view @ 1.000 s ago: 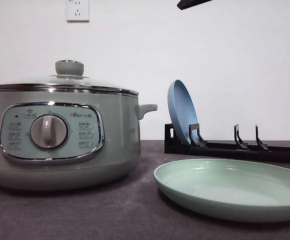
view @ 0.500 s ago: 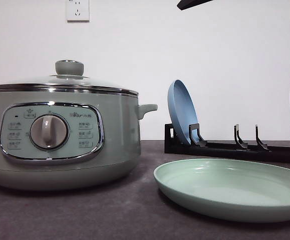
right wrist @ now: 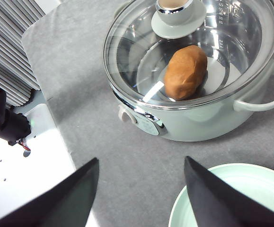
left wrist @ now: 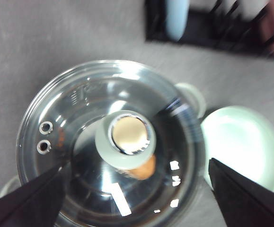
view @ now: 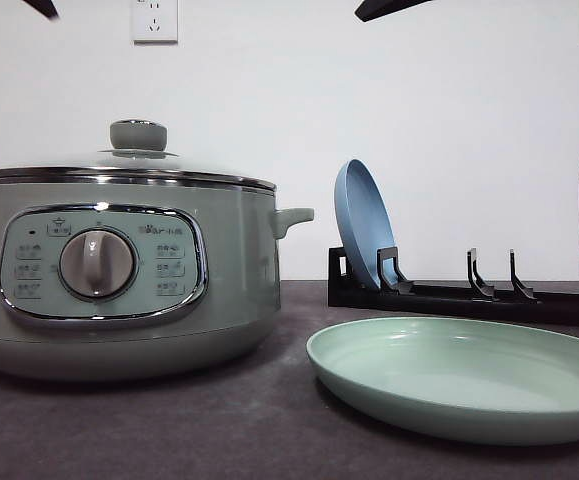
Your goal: Transfer potato from steamer to green plate
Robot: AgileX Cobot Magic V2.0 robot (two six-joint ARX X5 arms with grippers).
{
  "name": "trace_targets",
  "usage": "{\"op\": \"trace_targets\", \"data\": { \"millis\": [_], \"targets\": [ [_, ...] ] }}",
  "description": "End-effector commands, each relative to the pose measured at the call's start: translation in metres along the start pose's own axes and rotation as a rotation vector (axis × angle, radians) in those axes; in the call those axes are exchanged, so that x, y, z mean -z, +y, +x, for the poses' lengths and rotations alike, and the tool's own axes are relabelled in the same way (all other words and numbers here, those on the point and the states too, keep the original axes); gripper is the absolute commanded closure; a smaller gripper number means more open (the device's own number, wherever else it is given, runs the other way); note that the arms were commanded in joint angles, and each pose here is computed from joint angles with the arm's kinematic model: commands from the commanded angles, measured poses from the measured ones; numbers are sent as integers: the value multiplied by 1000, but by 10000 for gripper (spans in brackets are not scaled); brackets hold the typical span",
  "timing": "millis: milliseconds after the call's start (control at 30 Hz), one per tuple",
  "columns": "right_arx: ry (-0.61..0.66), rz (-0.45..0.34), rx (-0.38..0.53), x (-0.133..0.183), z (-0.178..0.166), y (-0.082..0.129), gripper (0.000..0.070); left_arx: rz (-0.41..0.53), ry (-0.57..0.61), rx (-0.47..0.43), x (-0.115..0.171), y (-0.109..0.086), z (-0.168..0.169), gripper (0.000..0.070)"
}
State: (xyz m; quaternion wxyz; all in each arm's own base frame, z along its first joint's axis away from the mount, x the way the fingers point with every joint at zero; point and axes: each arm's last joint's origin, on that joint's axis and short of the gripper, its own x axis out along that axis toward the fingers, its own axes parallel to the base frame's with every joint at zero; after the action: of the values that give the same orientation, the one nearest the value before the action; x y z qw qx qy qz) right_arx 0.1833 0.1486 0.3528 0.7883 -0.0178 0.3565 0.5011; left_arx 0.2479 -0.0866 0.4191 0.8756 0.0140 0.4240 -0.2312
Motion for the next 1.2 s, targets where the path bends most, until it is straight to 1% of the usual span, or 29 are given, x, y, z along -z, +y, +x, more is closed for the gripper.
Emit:
{"op": "trace_targets", "data": {
  "millis": [0,133,267,500,633,733,967,1100,1167],
  "targets": [
    [-2,-18,-8,-3,1,1,345,22,25,-20,-9,-1,11,104],
    [0,-16,-8,-3,1,1,345,44,97,-51,-17,-4,41,104],
    [0,-17,-8,-3,1,1,345,62,163,-75,-19,-5,69,104],
    [2,-15,-8,-3,1,1,345,76,245,-93,-19,-6,103,105],
    [3,-15,-8,-3,1,1,345,82,250,-89,-19,-8,110,105],
    [3,-15,-8,-3,1,1,345,88,235,-86,-21,-10,111,110],
    [3,-15,-8,-3,1,1,345,92,252,-83,-19,-12,113,114],
    [3,-15,-8,-3,1,1,345,93,256,-81,-19,-13,113,156],
    [3,-15,-8,-3,1,1,345,95,265,-79,-18,-14,115,155]
  ]
}}
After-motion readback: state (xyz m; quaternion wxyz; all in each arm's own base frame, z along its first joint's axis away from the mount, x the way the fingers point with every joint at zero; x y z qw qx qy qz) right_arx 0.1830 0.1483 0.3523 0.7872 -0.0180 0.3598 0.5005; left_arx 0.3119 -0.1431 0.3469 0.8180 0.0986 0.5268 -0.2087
